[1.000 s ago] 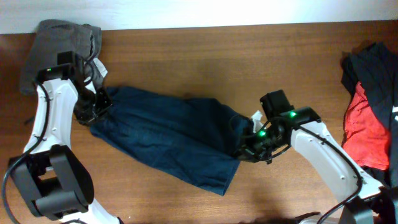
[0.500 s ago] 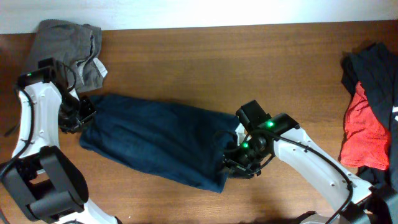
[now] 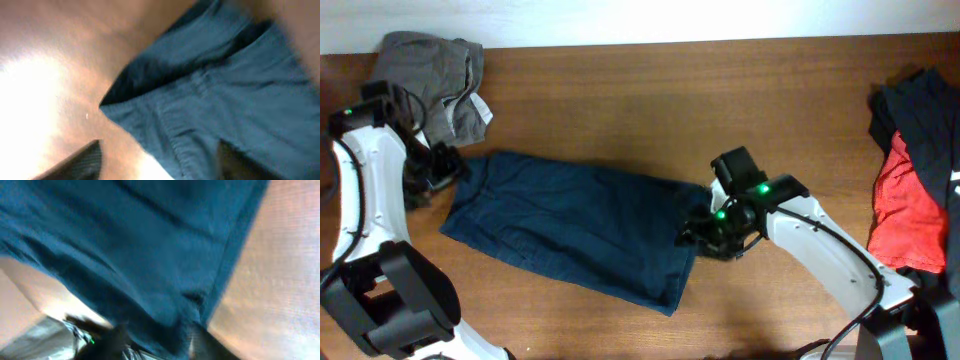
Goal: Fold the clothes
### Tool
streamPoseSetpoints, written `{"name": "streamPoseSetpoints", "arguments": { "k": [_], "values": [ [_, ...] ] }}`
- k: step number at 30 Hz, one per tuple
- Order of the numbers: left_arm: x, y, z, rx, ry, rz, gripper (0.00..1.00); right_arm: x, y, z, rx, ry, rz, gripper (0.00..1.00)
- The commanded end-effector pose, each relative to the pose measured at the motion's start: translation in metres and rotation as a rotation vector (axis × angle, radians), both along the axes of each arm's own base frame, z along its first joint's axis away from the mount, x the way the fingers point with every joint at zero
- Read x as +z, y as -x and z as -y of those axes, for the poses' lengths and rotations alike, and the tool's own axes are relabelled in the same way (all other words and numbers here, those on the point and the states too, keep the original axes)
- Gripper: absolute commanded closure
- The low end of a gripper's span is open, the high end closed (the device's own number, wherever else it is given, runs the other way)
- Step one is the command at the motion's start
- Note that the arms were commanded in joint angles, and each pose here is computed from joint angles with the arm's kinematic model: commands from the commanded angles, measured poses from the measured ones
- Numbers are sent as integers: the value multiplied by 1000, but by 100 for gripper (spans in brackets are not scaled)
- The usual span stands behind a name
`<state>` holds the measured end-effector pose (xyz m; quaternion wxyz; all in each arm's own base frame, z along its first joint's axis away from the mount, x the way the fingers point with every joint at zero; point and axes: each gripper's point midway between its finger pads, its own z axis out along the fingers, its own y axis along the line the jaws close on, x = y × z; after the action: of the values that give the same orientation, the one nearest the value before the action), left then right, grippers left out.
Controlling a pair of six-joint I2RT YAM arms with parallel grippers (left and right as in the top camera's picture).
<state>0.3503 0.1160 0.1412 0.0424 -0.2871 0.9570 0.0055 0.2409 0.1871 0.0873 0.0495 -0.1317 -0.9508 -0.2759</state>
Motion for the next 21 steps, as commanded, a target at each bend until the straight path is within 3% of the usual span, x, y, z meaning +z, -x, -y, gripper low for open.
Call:
{"name": "streamPoseSetpoints", "arguments": {
  "k": [1, 3, 4, 8, 14, 21],
  "values": [
    [15, -26, 18, -93, 27, 95, 73, -2, -17, -4, 16, -7, 73, 76],
    [10, -32, 36, -156, 85, 107, 96, -5, -24, -9, 21, -15, 92, 82],
    [6, -34, 44, -184, 110, 98, 99, -9, -26, -10, 22, -16, 90, 85],
    [-20, -33, 66, -238, 151, 13, 99, -31, -24, -12, 32, -12, 24, 96],
    [-61, -32, 93, -321, 200, -107, 100, -51, -20, -33, 110, -132, -40, 96],
    [-111, -22, 99, -323, 241, -251, 100, -64, -15, -27, 105, -100, -84, 96]
  ]
}}
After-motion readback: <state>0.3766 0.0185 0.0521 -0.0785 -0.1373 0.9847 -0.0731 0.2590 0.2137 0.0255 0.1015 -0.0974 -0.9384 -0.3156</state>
